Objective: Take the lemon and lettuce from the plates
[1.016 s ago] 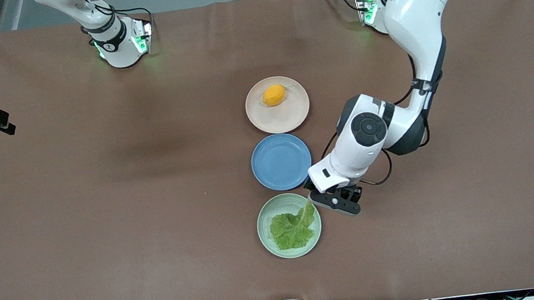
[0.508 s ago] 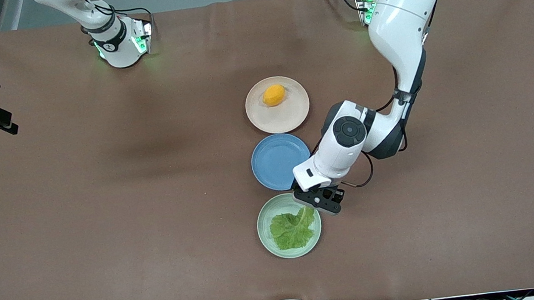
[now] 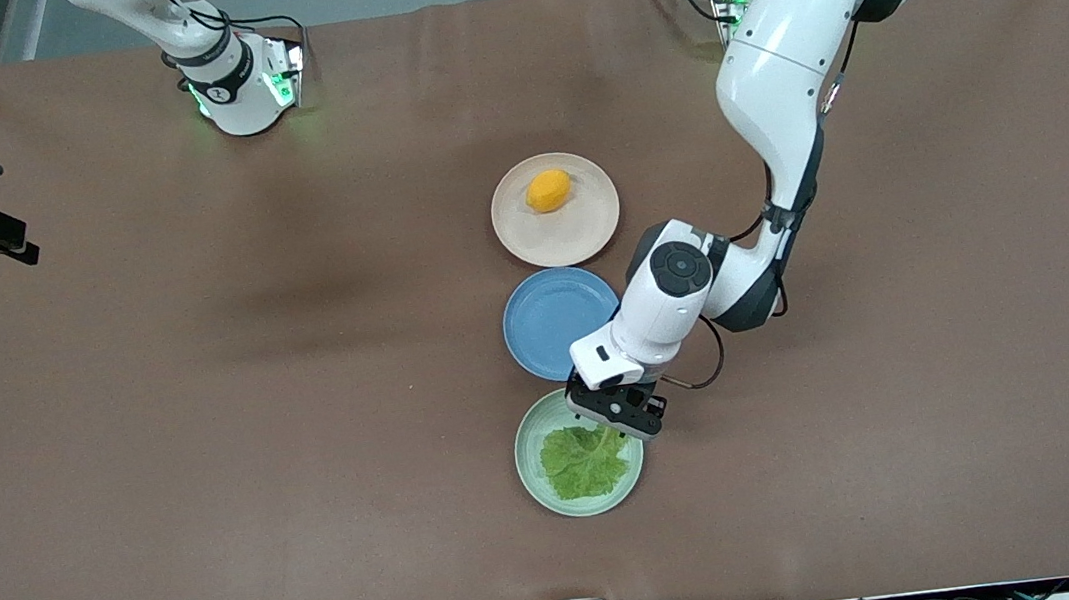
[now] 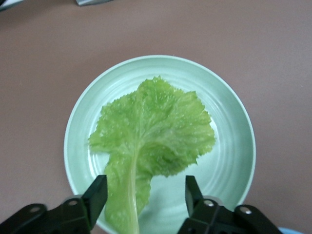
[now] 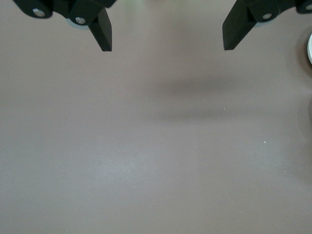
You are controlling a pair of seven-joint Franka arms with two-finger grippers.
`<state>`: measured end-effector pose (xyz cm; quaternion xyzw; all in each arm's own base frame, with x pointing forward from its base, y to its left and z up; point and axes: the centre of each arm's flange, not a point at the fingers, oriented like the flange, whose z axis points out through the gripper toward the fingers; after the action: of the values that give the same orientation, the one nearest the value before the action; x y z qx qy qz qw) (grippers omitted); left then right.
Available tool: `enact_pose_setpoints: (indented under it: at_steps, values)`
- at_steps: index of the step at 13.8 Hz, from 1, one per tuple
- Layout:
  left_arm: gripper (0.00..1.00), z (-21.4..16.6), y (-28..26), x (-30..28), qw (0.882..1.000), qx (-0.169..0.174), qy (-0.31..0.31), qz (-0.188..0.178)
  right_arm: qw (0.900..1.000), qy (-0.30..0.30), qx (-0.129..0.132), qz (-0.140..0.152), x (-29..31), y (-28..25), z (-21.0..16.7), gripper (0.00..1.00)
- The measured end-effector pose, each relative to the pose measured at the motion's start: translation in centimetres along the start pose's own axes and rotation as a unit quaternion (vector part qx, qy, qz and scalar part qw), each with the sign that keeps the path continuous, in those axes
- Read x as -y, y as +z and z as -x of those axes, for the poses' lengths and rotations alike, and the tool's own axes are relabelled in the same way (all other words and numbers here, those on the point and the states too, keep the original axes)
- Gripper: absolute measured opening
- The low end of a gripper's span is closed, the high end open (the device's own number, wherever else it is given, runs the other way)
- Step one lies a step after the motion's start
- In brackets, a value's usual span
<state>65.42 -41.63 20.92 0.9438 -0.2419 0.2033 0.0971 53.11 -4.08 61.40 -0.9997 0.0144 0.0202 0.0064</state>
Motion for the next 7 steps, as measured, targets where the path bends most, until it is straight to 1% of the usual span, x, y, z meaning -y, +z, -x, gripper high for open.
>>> enact_pose_setpoints:
  at_steps: [1,2,3,4,5,6,7]
  values:
    - [0.72,0.3,0.7,0.1,1.000,-0.005,0.013,-0.004,1.000,0.000,0.001,0.000,0.0,0.0,0.0,1.00]
    - [0.66,0.6,1.2,0.3,1.000,-0.006,0.028,-0.008,1.000,0.000,0.000,0.000,0.0,-0.1,0.1,1.00]
    - [0.66,0.8,1.5,0.5,0.999,-0.007,0.037,-0.010,1.000,-0.001,-0.003,0.000,0.1,-0.4,0.1,1.00]
    - [0.60,0.8,1.6,0.7,0.999,-0.006,0.039,-0.012,1.000,-0.002,-0.008,0.000,0.2,-0.9,0.0,1.00]
    - [0.57,0.9,1.7,0.8,0.999,-0.005,0.040,-0.012,1.000,-0.003,-0.012,0.001,0.3,-1.4,0.0,1.00]
    - [0.57,1.0,1.8,0.8,0.999,-0.005,0.040,-0.012,1.000,-0.004,-0.014,0.001,0.4,-1.6,0.0,1.00]
    - [0.50,1.0,1.9,0.7,0.999,-0.004,0.042,-0.012,1.000,-0.004,-0.015,0.001,0.4,-1.8,0.0,1.00]
